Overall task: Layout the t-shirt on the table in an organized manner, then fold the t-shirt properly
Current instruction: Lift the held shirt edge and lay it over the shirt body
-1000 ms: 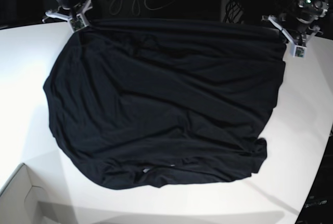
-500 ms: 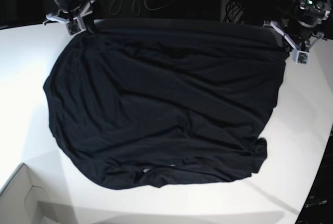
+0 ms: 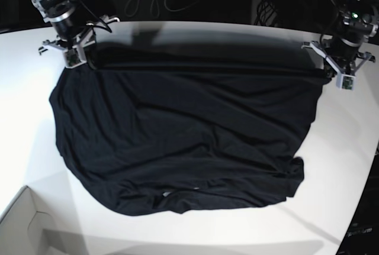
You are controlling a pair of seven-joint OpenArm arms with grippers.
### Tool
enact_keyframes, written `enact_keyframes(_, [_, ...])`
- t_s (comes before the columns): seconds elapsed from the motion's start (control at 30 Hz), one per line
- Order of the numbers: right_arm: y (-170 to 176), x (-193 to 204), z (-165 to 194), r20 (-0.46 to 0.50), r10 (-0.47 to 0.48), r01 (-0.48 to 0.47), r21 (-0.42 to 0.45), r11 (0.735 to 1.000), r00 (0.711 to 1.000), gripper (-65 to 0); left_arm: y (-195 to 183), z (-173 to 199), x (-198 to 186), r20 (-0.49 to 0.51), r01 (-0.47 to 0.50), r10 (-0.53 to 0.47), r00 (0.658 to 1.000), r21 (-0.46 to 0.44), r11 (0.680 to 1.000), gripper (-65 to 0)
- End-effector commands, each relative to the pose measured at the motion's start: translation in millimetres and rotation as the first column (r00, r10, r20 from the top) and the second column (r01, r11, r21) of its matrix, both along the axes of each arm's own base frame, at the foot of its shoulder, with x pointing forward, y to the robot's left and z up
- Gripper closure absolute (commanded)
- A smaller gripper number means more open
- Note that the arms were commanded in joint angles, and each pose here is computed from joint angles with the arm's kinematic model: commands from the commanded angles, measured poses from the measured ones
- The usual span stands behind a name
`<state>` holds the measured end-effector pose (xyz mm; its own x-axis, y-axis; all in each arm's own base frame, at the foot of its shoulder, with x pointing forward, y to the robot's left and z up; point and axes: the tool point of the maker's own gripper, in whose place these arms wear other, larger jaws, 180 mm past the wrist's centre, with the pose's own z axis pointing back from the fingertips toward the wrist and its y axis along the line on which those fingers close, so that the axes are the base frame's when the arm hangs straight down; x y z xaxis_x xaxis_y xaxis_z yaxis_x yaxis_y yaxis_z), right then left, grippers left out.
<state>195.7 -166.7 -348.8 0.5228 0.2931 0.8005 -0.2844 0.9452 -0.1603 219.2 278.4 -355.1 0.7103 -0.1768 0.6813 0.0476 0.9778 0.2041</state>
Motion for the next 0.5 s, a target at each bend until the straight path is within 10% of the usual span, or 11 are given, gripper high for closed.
enact_keyframes(0.0, [1,8,12,0.051,0.006,-0.006,0.008,1.000,0.999,0.0,5,12,7,0.039,0.000,0.000,0.999,0.021,1.000,-0.1])
enact_keyframes(0.47, [19,59,28,0.159,0.040,-0.048,0.046,0.998,0.986,0.0,4,20,27,0.086,0.001,-0.002,0.996,0.013,1.000,-0.1])
